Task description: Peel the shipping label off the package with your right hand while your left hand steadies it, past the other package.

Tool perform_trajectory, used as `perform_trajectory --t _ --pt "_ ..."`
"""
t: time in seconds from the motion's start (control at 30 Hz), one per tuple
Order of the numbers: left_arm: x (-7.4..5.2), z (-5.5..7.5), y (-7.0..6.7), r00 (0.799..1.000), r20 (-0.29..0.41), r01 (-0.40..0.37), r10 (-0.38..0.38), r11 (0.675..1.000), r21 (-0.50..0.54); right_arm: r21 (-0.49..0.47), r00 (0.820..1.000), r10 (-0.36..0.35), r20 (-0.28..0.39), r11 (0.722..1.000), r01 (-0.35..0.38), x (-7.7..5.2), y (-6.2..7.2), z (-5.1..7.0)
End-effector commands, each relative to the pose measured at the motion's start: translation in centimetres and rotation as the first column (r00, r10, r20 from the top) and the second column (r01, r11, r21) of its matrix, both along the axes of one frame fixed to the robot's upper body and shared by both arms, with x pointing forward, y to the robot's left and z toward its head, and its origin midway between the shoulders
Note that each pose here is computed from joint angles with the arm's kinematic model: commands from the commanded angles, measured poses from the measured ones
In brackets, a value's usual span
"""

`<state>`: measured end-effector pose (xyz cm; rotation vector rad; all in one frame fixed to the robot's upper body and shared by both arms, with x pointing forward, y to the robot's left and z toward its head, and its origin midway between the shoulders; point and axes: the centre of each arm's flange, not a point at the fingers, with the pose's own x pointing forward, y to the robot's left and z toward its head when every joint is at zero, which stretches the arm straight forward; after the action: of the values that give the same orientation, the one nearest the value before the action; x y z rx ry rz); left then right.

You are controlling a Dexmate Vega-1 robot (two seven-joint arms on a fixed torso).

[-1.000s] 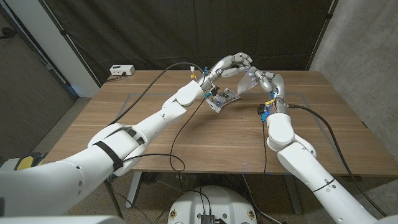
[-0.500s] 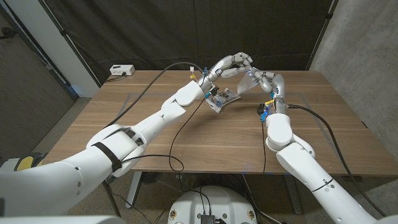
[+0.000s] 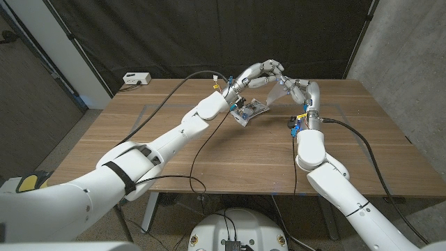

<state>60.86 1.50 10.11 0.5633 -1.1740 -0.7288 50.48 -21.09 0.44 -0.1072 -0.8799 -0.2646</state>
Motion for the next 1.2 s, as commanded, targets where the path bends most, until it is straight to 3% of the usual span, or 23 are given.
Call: perform_trajectory --t 0.03,0.1,0.27,0.47,0.6,0.63,0.7,0.87,1.07,1.13,1.2 --pt "-0.1 -0.1 -0.4 0.976 -0.178 0.119 -0.122 0.992 -0.029 -0.031 1.000 -0.024 0.010 0.999 0.025 -0.2 0.2 -0.1" --pt "0.0 0.0 -0.5 0.962 -0.227 0.145 -0.151 0.988 -0.044 -0.030 0.999 -0.035 0.019 0.999 0.036 -0.2 0.3 -0.2" --pt "0.5 -0.3 -0.9 0.876 -0.409 0.248 -0.257 0.966 -0.074 -0.031 0.999 -0.032 0.031 0.999 0.033 -0.3 0.3 -0.2" --pt "1.2 -1.0 -1.3 0.743 -0.576 0.344 -0.340 0.933 -0.107 -0.024 0.999 -0.036 0.041 0.999 0.037 -0.4 0.2 -0.3" --pt "1.6 -1.4 -1.3 0.699 -0.626 0.350 -0.347 0.929 -0.124 -0.025 0.998 -0.038 0.054 0.999 0.040 -0.4 0.2 -0.4" --pt "1.7 -1.4 -1.2 0.694 -0.630 0.352 -0.348 0.928 -0.125 -0.018 0.998 -0.039 0.057 0.999 0.040 -0.4 0.2 -0.4" --pt "1.8 -1.4 -1.0 0.712 -0.619 0.335 -0.331 0.935 -0.115 -0.008 0.997 -0.045 0.061 0.999 0.046 -0.4 0.1 -0.5" --pt "2.0 -1.4 -0.6 0.725 -0.616 0.305 -0.310 0.945 -0.117 -0.001 0.995 -0.056 0.077 0.998 0.056 -0.5 0.0 -0.6" --pt "2.3 -1.0 -0.2 0.732 -0.605 0.279 -0.314 0.948 -0.154 0.002 0.994 -0.063 0.089 0.998 0.063 -0.7 -0.1 -0.7" --pt "2.5 -0.8 -0.2 0.724 -0.610 0.277 -0.323 0.945 -0.173 0.008 0.994 -0.063 0.094 0.998 0.063 -0.7 -0.1 -0.7" --pt "2.7 -0.7 0.0 0.731 -0.605 0.260 -0.315 0.949 -0.180 0.004 0.993 -0.065 0.095 0.998 0.065 -0.7 -0.1 -0.7"
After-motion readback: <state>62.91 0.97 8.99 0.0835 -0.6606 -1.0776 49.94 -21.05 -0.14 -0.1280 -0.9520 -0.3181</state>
